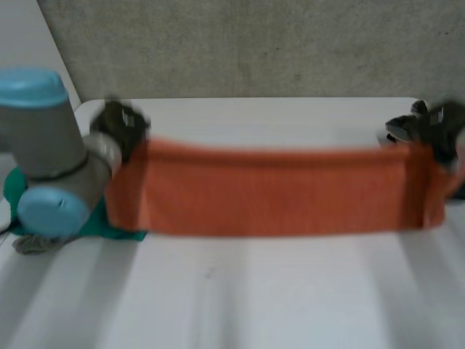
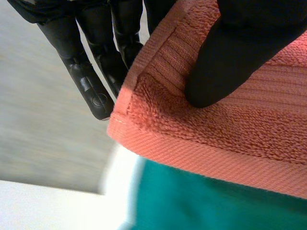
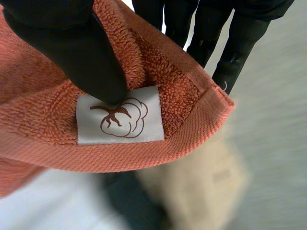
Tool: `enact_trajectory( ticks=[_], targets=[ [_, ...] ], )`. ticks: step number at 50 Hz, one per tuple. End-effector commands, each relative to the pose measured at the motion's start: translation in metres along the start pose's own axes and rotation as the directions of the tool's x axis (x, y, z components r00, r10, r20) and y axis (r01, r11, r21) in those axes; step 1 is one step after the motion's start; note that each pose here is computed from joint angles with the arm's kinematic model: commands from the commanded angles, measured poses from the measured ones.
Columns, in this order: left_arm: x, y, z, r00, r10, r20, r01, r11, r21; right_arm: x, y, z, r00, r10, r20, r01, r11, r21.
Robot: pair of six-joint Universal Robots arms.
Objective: Fold the laundry.
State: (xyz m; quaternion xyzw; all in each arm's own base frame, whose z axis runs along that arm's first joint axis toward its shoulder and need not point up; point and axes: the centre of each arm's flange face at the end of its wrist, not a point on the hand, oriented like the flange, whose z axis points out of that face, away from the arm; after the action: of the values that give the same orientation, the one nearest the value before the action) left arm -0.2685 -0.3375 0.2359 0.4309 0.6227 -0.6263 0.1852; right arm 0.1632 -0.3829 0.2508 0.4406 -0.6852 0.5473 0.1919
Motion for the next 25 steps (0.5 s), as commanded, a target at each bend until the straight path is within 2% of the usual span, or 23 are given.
enact_trajectory(
  ticks=[1, 2, 4, 6, 7, 9, 10, 14, 20, 23, 24, 25],
  targets=[
    [-0.1, -0.081, 0.03, 0.854, -0.109, 0.509, -0.115, 0.914, 0.389, 0.073, -0.082, 0.011, 0.864, 0.197, -0.463, 0.045, 0.886, 0.462],
    [-0.119, -0.096, 0.025, 0.791, -0.165, 0.589, -0.156, 0.876, 0.456, 0.089, -0.093, 0.005, 0.802, 0.272, -0.532, 0.086, 0.829, 0.553],
    [-0.132, -0.108, 0.019, 0.74, -0.214, 0.638, -0.193, 0.841, 0.506, 0.098, -0.101, -0.002, 0.753, 0.328, -0.571, 0.131, 0.775, 0.618],
    [-0.135, -0.112, 0.018, 0.722, -0.236, 0.651, -0.208, 0.823, 0.529, 0.096, -0.101, -0.002, 0.729, 0.352, -0.587, 0.161, 0.746, 0.646],
    [-0.135, -0.112, 0.018, 0.724, -0.237, 0.648, -0.205, 0.823, 0.529, 0.095, -0.099, -0.002, 0.73, 0.351, -0.586, 0.159, 0.747, 0.645],
    [-0.131, -0.109, 0.019, 0.739, -0.233, 0.632, -0.189, 0.829, 0.526, 0.089, -0.097, 0.001, 0.745, 0.346, -0.571, 0.14, 0.755, 0.64],
    [-0.123, -0.102, 0.022, 0.766, -0.227, 0.601, -0.156, 0.842, 0.516, 0.08, -0.095, 0.004, 0.769, 0.341, -0.54, 0.105, 0.766, 0.634],
    [-0.1, -0.075, 0.031, 0.828, -0.219, 0.516, -0.065, 0.877, 0.477, 0.053, -0.092, 0.011, 0.834, 0.314, -0.454, 0.026, 0.799, 0.6],
    [-0.068, -0.037, 0.037, 0.878, -0.213, 0.429, 0.022, 0.913, 0.408, 0.019, -0.068, 0.034, 0.898, 0.274, -0.345, -0.057, 0.849, 0.525],
    [-0.043, -0.017, 0.039, 0.907, -0.199, 0.372, 0.058, 0.932, 0.358, -0.01, -0.049, 0.049, 0.933, 0.25, -0.26, -0.102, 0.874, 0.475],
    [-0.022, -0.005, 0.039, 0.928, -0.187, 0.322, 0.079, 0.944, 0.321, -0.026, -0.038, 0.056, 0.948, 0.237, -0.213, -0.123, 0.889, 0.441],
    [-0.013, 0.0, 0.039, 0.936, -0.183, 0.301, 0.087, 0.948, 0.306, -0.036, -0.03, 0.06, 0.955, 0.23, -0.189, -0.134, 0.899, 0.416]
  ],
)
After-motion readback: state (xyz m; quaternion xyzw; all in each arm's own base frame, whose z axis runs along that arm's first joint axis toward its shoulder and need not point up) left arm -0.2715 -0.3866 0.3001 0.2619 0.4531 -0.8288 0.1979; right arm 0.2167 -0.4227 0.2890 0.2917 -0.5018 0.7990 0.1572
